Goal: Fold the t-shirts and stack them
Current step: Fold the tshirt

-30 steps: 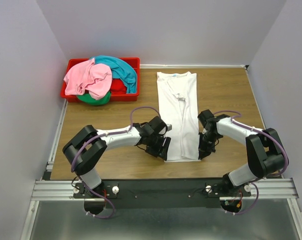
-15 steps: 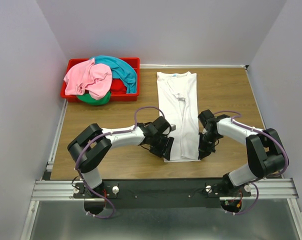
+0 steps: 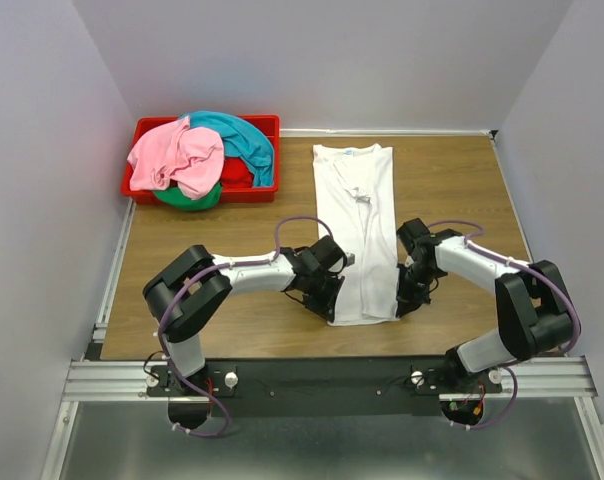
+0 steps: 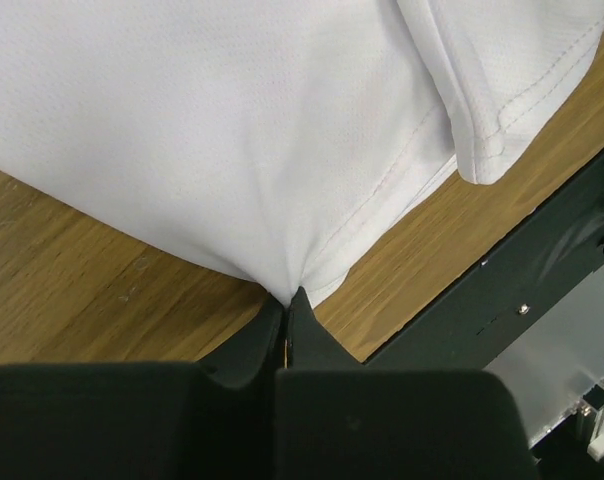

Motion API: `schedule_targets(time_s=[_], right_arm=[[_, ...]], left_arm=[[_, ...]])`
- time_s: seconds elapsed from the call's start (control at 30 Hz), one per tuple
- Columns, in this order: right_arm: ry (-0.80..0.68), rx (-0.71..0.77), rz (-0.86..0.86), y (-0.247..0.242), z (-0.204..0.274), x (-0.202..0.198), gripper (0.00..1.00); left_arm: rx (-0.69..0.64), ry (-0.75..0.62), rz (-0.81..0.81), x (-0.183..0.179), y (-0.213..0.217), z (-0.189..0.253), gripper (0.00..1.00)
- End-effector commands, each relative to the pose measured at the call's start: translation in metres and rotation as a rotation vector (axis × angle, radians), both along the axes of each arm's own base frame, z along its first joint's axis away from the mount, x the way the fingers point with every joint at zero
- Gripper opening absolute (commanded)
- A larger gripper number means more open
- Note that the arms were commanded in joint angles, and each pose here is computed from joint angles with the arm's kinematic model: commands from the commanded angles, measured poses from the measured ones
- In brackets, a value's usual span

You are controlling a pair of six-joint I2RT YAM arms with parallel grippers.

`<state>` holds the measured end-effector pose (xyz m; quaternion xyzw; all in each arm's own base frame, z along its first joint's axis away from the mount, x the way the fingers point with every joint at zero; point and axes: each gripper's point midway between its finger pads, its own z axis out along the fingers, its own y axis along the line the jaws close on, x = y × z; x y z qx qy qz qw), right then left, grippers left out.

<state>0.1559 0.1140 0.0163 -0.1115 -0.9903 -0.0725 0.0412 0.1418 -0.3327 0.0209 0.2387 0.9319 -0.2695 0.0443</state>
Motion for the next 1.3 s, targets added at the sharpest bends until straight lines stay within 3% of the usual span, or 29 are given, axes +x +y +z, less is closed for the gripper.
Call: schedule_targets(time_s=[0.0,0.53,0.87,0.97,1.27], right_arm=[[-0.061,0.023,-0.002,0.003,0.010,0.009,0.04],[-0.216,0.027,-0.079,0.014,0.059,0.060,0.02],[-0.317,-0.071,-0.134,0.007,0.069,0.107,0.02],[-0.348,-0.100,-0.137,0.007,0.071,0.128,0.02],[-0.437,-0.177,-0.137,0.006,0.076,0.192,0.02]], left_arm=[[0.078,-0.020,0.001,-0.001,0.012,-0.005,0.00],[0.042,-0.227,0.106,0.075,-0.013,0.068,0.00],[0.018,-0.279,0.221,0.135,0.000,0.084,0.00],[-0.034,-0.298,0.229,0.156,-0.006,0.095,0.00],[-0.028,-0.325,0.248,0.204,-0.005,0.091,0.00]])
